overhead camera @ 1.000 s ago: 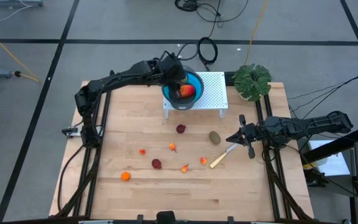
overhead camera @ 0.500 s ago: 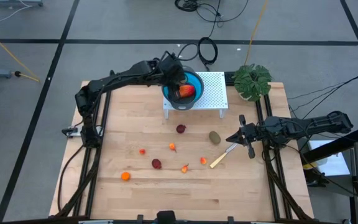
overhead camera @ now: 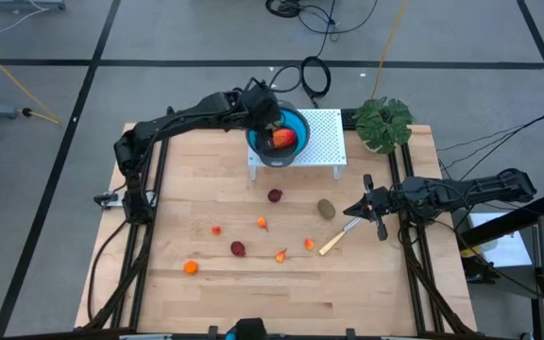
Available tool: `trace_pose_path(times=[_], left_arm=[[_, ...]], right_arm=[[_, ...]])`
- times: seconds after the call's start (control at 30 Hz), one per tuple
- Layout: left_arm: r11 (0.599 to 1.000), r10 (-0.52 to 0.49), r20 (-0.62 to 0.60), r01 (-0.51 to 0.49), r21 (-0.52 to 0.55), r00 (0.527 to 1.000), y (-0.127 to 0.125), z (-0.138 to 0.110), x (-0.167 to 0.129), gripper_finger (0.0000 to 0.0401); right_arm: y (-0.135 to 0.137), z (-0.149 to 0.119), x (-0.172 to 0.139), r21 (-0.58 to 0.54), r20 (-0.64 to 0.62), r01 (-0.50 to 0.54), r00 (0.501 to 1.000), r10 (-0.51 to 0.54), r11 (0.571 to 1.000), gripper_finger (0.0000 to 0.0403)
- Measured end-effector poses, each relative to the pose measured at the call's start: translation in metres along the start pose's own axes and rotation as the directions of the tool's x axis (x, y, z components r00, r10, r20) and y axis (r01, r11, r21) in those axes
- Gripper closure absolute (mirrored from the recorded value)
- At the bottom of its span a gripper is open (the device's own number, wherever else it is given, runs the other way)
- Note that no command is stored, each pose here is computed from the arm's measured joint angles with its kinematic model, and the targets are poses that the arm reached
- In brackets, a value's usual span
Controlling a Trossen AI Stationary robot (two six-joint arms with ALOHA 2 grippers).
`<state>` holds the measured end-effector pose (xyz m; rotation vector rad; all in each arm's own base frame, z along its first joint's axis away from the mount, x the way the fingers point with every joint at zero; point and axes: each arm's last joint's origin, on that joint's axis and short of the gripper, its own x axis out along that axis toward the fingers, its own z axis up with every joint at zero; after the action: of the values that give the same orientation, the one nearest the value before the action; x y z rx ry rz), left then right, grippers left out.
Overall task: Pick & Place Fruit
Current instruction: Put the kiwi into the blue strainer bowl on the shelf
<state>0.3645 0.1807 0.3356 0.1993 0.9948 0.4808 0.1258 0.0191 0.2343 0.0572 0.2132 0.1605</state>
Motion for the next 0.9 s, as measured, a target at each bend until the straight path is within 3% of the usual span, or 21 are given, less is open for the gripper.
trace_pose_path(times=[0.17, 0.3, 0.57, 0.9], left_arm=[[0.993, 0.108, -0.001, -0.107, 0.056, 0.994, 0.000, 0.002, -0.013, 0.0122], [0.993, 0.109, 0.066, -0.112, 0.045, 0.992, -0.009, 0.007, -0.040, 0.0125], [0.991, 0.043, 0.195, -0.018, -0.129, 0.980, -0.044, 0.016, -0.091, 0.0172], [0.969, -0.138, 0.262, 0.185, -0.164, 0.955, -0.099, 0.021, -0.117, 0.0280]], right_arm=[[0.000, 0.000, 0.000, 0.000, 0.000, 0.000, 1.000, 0.000, 1.000, 0.0399], [0.000, 0.000, 0.000, 0.000, 0.001, -0.001, 1.000, 0.001, 1.000, 0.0399], [0.000, 0.000, 0.000, 0.000, 0.001, -0.001, 1.000, 0.001, 1.000, 0.0399], [0.000, 0.000, 0.000, 0.000, 0.000, -0.005, 1.000, 0.005, 1.000, 0.0399]])
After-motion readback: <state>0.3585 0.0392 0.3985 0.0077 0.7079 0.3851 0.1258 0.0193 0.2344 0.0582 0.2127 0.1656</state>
